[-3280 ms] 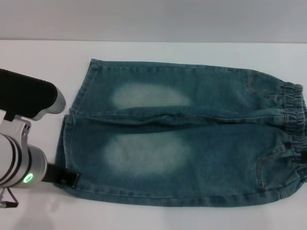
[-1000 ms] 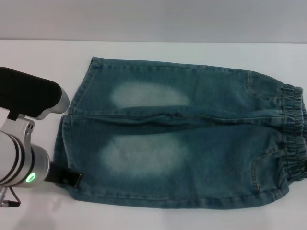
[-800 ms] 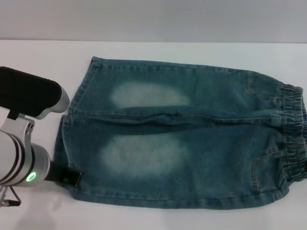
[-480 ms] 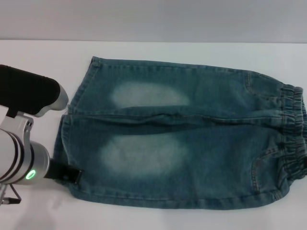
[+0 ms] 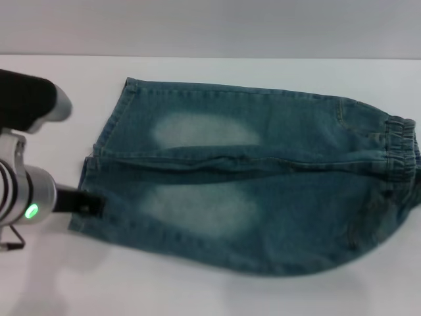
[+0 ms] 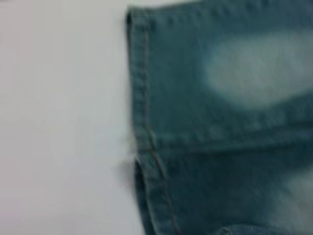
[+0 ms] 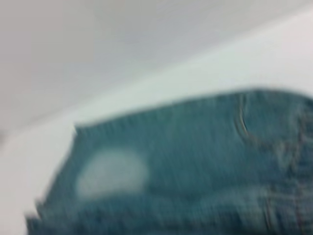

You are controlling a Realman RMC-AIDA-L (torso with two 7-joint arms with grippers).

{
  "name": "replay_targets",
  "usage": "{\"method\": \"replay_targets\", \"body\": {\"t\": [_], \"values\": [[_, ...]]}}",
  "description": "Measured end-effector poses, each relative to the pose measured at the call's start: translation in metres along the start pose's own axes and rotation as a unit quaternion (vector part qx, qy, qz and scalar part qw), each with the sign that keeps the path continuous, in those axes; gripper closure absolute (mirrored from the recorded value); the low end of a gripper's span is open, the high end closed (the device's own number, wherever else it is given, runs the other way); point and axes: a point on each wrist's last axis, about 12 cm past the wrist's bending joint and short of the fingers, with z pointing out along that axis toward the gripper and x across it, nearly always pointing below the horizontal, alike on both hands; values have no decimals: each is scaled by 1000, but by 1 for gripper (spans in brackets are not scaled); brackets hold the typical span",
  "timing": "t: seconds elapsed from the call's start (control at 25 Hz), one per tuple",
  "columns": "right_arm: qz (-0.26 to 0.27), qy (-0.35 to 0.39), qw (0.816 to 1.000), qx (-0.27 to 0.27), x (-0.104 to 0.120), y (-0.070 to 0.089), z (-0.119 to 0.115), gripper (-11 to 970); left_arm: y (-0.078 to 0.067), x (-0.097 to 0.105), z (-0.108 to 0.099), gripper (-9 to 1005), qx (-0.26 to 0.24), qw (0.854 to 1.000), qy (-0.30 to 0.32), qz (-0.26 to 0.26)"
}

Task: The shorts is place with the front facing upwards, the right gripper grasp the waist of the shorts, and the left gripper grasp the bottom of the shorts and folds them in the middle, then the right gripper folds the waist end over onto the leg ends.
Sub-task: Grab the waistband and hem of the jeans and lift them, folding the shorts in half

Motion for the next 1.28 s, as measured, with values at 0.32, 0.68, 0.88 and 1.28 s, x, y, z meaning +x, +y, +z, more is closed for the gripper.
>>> {"method": "replay_targets", "body": {"t": [0.32,0.68,0.88,1.28], "values": [[36,-175,981,-69,2,-13,11,952,21,-14,10,950,-14,998,-61,-27],[61,-209,973,-74,-1,-18,23,921,21,-33,17,948,-1,993,-115,-35],[61,-195,977,-61,5,-21,15,904,16,-42,18,947,11,992,-125,-31],[129,-98,984,-74,50,-21,-3,870,9,-52,18,945,19,991,-130,-18]]}}
